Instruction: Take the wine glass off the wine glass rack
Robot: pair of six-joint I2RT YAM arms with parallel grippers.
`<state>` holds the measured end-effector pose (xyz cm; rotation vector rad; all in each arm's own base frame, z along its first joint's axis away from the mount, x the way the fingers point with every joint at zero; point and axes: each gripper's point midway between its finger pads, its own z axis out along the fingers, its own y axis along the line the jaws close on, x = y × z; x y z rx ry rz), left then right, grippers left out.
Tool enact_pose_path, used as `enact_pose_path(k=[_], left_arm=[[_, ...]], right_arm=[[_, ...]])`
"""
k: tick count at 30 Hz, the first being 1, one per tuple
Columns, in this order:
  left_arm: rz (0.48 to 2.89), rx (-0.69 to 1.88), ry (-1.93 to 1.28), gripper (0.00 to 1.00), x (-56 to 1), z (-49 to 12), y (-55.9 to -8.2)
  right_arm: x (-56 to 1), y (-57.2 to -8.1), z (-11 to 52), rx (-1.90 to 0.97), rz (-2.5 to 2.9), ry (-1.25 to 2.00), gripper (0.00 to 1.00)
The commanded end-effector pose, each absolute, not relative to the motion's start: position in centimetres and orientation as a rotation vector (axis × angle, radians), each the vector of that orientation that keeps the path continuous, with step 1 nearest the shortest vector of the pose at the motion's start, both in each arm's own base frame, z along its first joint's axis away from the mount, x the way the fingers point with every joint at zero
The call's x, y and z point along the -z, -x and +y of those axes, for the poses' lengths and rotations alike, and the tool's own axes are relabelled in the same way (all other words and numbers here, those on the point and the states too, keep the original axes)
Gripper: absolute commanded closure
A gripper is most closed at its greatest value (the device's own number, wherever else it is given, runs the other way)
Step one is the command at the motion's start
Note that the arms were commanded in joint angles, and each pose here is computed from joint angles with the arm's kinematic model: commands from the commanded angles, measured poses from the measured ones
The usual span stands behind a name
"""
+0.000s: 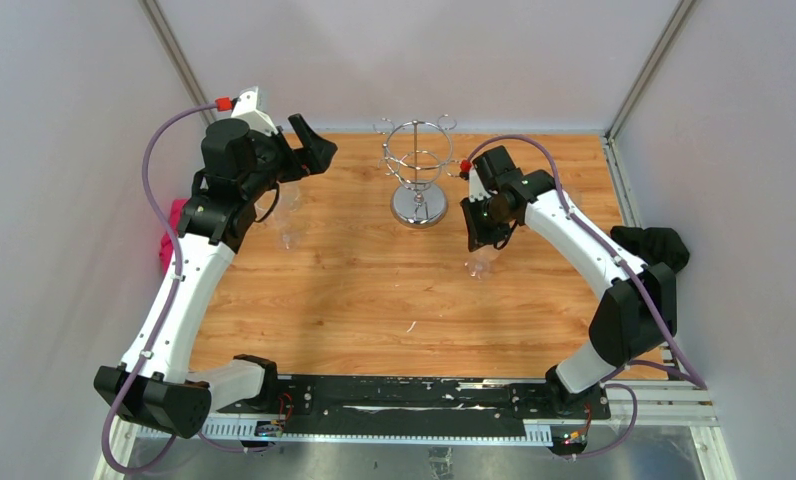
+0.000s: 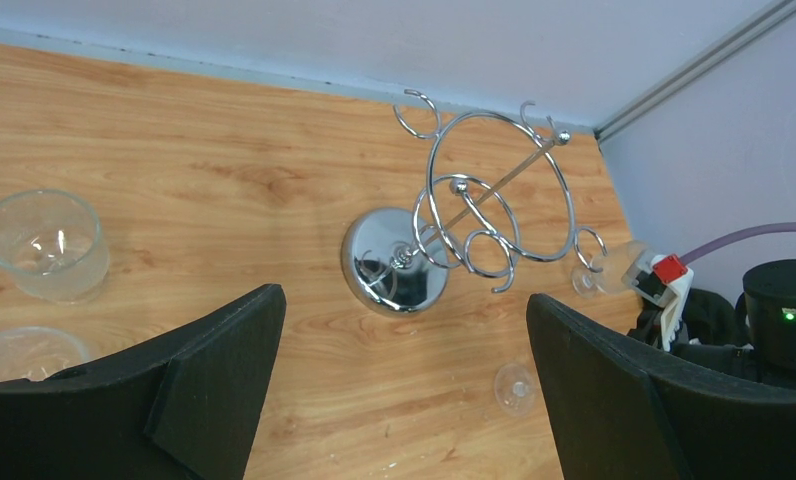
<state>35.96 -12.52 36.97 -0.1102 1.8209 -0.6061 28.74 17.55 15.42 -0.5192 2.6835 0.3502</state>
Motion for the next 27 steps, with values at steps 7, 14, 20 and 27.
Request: enact_pose_path(k=[7,14,20,27], left_arm=[[1.809,0.615,0.097,0.03,-37.2,-12.7,-35.5],[1.811,0.611,0.096,0.03,-37.1,-12.6,-35.5],[1.813,0.609,0.095,0.03,-37.0,-12.6,-35.5],[1.811,0.610,0.092,0.03,-37.1,-12.7,-35.4]], right_arm=[[-17.3,-28.4,16.9,-0.220,2.677,0.532,0.76],[-17.3,-28.5,16.7,-0.181,2.678,0.541,0.68],[-17.4,-28.5,16.9,-0.187,2.679,0.532,0.67],[-18.3,-28.6,16.9,-0.187,2.652,0.533,0.67]])
